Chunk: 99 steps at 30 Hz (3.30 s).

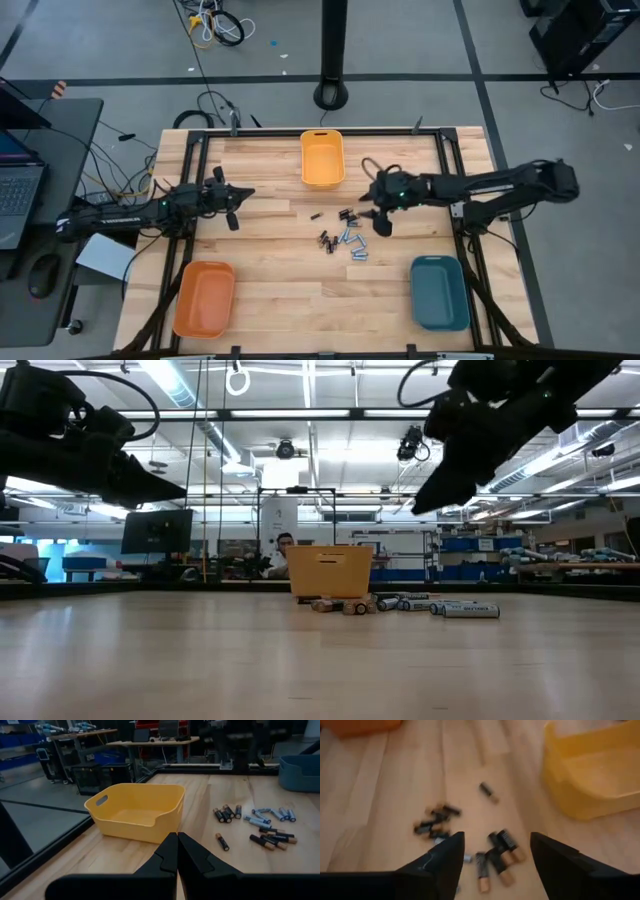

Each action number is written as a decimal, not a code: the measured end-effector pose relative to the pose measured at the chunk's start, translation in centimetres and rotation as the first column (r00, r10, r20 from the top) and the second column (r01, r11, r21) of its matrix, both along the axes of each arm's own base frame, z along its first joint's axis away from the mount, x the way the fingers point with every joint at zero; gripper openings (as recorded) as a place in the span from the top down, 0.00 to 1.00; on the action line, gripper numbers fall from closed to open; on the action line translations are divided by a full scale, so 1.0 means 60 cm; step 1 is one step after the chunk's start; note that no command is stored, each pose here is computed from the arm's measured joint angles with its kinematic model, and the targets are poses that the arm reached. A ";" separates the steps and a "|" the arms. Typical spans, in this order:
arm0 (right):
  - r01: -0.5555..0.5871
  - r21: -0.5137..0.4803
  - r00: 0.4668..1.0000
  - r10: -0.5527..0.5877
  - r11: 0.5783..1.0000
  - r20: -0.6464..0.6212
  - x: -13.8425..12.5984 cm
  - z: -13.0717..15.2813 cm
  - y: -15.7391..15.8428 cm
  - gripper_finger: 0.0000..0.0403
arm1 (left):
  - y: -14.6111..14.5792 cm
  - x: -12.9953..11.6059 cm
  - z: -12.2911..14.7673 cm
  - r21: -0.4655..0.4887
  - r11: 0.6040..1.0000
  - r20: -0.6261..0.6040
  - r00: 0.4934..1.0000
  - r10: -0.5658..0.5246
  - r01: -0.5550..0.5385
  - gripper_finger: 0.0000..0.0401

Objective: Sort batteries
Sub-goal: Put the large black battery into the yellow bin

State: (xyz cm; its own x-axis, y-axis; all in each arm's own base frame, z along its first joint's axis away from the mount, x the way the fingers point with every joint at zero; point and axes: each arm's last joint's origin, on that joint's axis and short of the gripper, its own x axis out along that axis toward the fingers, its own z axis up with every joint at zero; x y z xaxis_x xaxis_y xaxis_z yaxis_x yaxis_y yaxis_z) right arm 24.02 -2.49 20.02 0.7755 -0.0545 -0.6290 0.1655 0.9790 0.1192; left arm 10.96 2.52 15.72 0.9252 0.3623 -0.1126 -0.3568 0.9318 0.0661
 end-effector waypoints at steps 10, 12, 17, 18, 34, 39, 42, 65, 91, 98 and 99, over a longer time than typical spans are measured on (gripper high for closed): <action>-0.059 0.048 0.982 0.067 0.997 -0.174 0.028 -0.071 0.027 0.41 | 0.000 0.000 0.000 -0.002 1.000 0.004 1.000 0.000 0.000 0.97; -0.066 0.049 0.981 0.074 0.997 -0.179 0.031 -0.077 0.030 0.43 | 0.000 0.000 0.000 -0.002 1.000 0.004 1.000 0.000 0.000 0.97; -0.070 0.054 0.983 0.078 0.996 -0.167 0.035 -0.078 0.035 0.46 | 0.000 0.000 0.000 -0.006 1.000 0.006 1.000 0.000 0.000 0.97; -0.071 0.053 0.984 0.079 0.996 -0.157 0.036 -0.077 0.035 0.47 | 0.000 0.000 0.001 -0.012 1.000 0.008 1.000 0.001 -0.001 0.97; -0.144 0.042 0.983 0.147 0.989 -0.113 0.048 -0.055 0.043 0.95 | 0.000 0.000 0.001 -0.012 1.000 0.009 1.000 0.000 0.000 0.97; -0.146 0.019 0.985 0.147 0.989 -0.093 0.055 -0.045 0.052 0.98 | 0.000 0.000 0.001 0.004 1.000 0.003 1.000 -0.002 0.002 0.97; -0.141 0.012 0.986 0.142 0.990 -0.083 0.058 -0.041 0.052 0.96 | 0.000 0.000 0.001 0.004 1.000 0.002 1.000 -0.002 0.002 0.97; -0.061 0.054 0.925 0.076 0.997 -0.371 0.051 -0.110 0.048 0.84 | 0.003 -0.001 0.005 0.067 0.996 0.010 0.998 0.061 -0.061 0.97; -0.031 -0.006 0.930 0.026 1.000 -0.367 0.060 -0.097 0.037 0.64 | 0.003 -0.001 0.000 0.005 0.998 0.003 0.998 0.070 -0.070 0.97; -0.044 -0.007 0.920 0.038 0.999 -0.391 0.063 -0.112 0.036 0.61 | 0.003 -0.001 0.000 0.005 0.998 0.002 0.998 0.069 -0.069 0.97; -0.052 -0.010 0.915 0.044 0.999 -0.402 0.064 -0.118 0.036 0.61 | 0.003 -0.001 0.000 0.005 0.998 0.002 0.998 0.069 -0.069 0.97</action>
